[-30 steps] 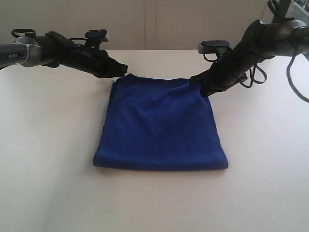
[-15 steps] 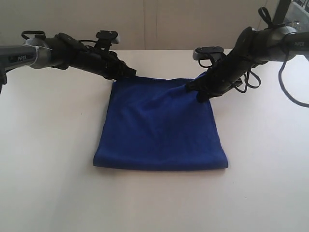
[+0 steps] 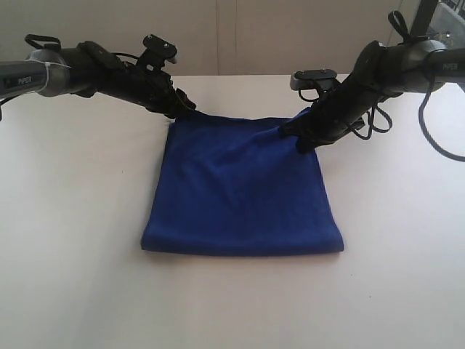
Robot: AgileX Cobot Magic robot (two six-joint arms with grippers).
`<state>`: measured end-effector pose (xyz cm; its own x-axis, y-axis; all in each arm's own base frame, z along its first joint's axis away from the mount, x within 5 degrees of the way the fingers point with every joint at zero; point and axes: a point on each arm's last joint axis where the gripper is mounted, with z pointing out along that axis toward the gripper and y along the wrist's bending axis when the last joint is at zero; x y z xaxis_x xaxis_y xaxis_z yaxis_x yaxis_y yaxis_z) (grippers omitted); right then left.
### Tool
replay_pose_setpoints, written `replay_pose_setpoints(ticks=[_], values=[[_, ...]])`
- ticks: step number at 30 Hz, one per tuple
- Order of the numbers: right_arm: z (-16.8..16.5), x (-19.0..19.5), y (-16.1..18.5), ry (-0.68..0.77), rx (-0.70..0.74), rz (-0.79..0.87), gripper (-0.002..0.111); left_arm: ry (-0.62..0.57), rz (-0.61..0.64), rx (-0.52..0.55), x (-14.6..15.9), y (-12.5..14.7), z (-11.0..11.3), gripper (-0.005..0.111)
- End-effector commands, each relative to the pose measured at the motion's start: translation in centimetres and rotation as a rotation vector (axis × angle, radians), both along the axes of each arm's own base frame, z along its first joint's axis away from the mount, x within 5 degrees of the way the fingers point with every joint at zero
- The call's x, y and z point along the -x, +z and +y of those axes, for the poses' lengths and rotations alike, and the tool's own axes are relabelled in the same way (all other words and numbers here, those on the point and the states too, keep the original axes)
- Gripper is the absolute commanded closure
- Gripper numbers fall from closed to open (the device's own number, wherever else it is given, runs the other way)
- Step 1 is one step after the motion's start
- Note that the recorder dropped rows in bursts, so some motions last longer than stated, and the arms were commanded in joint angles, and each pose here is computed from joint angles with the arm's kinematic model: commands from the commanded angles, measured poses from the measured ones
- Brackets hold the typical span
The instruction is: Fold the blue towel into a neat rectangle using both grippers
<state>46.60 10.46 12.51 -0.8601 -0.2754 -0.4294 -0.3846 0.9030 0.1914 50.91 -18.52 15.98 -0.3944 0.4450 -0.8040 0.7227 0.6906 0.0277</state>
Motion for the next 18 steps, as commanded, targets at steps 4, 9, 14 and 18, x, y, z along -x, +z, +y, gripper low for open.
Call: replay_pose_setpoints(ticks=[4, 9, 14, 18], values=[[-0.15, -0.19, -0.45, 0.013, 0.019, -0.013, 0.108, 0.014, 0.013, -0.005, -0.11, -1.12, 0.14, 0.060], [-0.15, -0.19, -0.45, 0.013, 0.019, -0.013, 0.108, 0.022, 0.007, -0.006, -0.18, -1.10, 0.18, 0.085], [-0.16, -0.22, -0.44, 0.011, 0.019, -0.016, 0.108, 0.053, -0.017, -0.008, -0.47, -0.98, 0.36, 0.107], [-0.16, -0.22, -0.44, 0.011, 0.019, -0.016, 0.108, 0.072, -0.033, -0.011, -0.67, -0.90, 0.56, 0.107]])
